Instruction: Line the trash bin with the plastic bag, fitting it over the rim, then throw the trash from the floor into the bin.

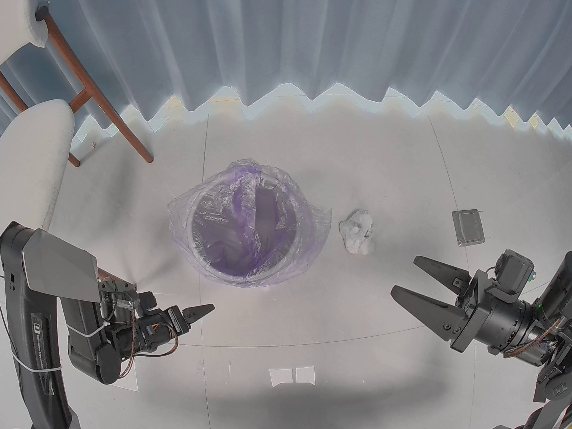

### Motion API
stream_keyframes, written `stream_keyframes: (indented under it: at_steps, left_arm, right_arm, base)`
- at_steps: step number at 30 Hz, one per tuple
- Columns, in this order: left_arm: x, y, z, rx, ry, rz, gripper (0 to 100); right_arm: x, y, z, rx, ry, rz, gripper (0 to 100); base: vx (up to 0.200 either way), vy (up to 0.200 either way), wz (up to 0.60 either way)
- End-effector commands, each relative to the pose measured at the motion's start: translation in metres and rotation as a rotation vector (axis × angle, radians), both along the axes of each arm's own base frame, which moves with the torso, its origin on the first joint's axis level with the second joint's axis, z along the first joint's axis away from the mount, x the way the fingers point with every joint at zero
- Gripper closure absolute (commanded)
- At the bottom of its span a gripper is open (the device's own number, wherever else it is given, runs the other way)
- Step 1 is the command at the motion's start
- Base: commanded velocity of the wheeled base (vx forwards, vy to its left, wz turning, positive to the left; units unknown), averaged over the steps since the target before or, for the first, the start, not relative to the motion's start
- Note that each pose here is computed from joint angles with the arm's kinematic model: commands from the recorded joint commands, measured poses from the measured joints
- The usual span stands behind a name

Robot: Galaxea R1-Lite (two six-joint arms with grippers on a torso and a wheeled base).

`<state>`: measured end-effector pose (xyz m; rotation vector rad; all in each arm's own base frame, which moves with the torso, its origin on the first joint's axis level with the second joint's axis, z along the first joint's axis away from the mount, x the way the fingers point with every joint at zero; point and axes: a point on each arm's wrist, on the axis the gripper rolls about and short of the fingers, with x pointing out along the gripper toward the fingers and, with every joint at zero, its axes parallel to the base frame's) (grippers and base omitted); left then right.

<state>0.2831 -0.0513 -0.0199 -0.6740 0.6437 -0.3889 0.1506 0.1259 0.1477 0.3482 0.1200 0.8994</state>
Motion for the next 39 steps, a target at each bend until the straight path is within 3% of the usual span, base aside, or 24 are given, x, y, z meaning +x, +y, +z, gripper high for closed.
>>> stream_keyframes:
  at_steps: [1, 16, 26, 32, 35, 39]
  left_arm:
    - [0.011, -0.001, 0.001, -0.064, 0.0, 0.026, 0]
    - [0.039, -0.013, -0.004, -0.205, 0.019, 0.059, 0]
    - [0.051, -0.024, -0.006, -0.227, 0.0, 0.111, 0]
    - [0.067, -0.034, -0.016, -0.204, -0.046, 0.189, 0]
    - [0.074, -0.038, -0.017, -0.233, -0.052, 0.235, 0]
    - [0.074, -0.038, -0.016, -0.238, -0.049, 0.235, 0]
  right_arm:
    - [0.0, 0.0, -0.001, -0.003, 0.002, 0.0, 0]
    - [0.0, 0.0, -0.002, -0.013, 0.0, 0.002, 0]
    - [0.0, 0.001, -0.002, -0.014, -0.002, 0.003, 0]
    - [-0.001, 0.001, -0.002, -0.016, -0.002, 0.008, 0]
    - [-0.002, 0.001, -0.004, -0.031, -0.007, 0.009, 0]
    - [-0.002, 0.001, -0.005, -0.037, -0.004, 0.009, 0]
  base:
    - [0.0, 0.0, 0.0]
    - [0.0, 0.0, 0.0]
    - [0.0, 0.0, 0.0]
    - [0.0, 0.0, 0.0]
    - [0.0, 0.0, 0.0]
    - [0.0, 0.0, 0.0]
